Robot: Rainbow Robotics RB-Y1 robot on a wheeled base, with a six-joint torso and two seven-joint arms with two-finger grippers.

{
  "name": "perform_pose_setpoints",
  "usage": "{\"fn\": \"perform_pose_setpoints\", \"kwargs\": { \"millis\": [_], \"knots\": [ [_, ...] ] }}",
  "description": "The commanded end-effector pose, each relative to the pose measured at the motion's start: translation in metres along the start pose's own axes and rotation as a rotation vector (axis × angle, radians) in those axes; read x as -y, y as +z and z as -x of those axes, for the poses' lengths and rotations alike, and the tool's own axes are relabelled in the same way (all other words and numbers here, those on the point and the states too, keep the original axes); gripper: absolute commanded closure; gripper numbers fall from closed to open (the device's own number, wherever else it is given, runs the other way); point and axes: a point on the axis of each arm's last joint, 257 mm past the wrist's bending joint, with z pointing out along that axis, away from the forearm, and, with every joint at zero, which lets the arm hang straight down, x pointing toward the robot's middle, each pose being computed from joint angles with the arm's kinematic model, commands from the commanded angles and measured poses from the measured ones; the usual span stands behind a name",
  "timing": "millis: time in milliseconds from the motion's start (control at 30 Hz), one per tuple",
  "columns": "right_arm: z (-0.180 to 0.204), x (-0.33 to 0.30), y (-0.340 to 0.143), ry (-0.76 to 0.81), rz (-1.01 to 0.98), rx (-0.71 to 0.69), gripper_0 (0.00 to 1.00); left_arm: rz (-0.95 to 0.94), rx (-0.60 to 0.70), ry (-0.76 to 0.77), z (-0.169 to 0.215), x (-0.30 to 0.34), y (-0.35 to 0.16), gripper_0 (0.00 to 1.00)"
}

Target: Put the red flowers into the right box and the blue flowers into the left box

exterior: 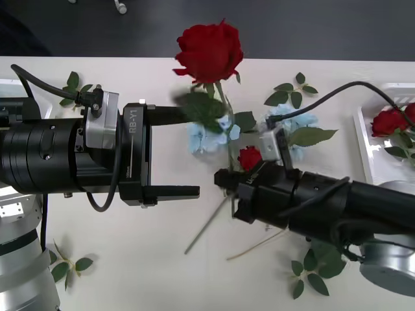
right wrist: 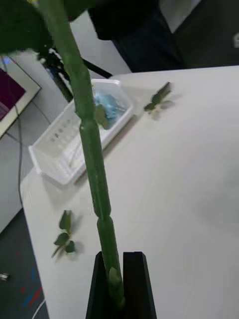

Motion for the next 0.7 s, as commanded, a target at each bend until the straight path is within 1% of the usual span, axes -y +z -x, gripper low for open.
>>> {"fn": "perform_pose_setpoints", "kwargs": {
  "millis": [33,67,100,167,233,367,467,567,700],
  "knots": [
    [0.012,0.01,-0.014,0.124,-0.038,-0.003,1.0,-0.012,0.005,0.065,0.008,0.002,0.003,0.0],
    [0.01,0.015,-0.017,0.136,-0.054,-0.018,1.0,0.011,-0.001,0.028,-0.002,0.0,-0.001,0.0],
    [0.012,0.021,-0.022,0.152,-0.078,-0.038,1.0,0.016,0.003,0.016,-0.004,0.0,-0.002,0.0],
    [0.015,0.031,-0.029,0.161,-0.114,-0.064,1.0,0.033,0.024,0.01,-0.001,-0.003,-0.005,0.0],
    [0.02,0.04,-0.037,0.172,-0.148,-0.089,1.0,0.037,0.018,0.01,-0.002,-0.003,-0.009,0.0],
    [0.031,0.06,-0.059,0.195,-0.225,-0.152,1.0,0.032,-0.045,0.018,-0.012,-0.004,-0.023,0.0],
    [0.042,0.073,-0.076,0.205,-0.278,-0.186,1.0,0.03,-0.116,0.026,-0.023,-0.006,-0.038,0.0],
    [0.051,0.088,-0.101,0.217,-0.337,-0.228,1.0,0.034,-0.195,0.033,-0.034,-0.009,-0.058,0.0],
    [0.058,0.102,-0.136,0.225,-0.413,-0.288,1.0,0.068,-0.251,0.027,-0.039,-0.014,-0.086,0.0]
  ]
}}
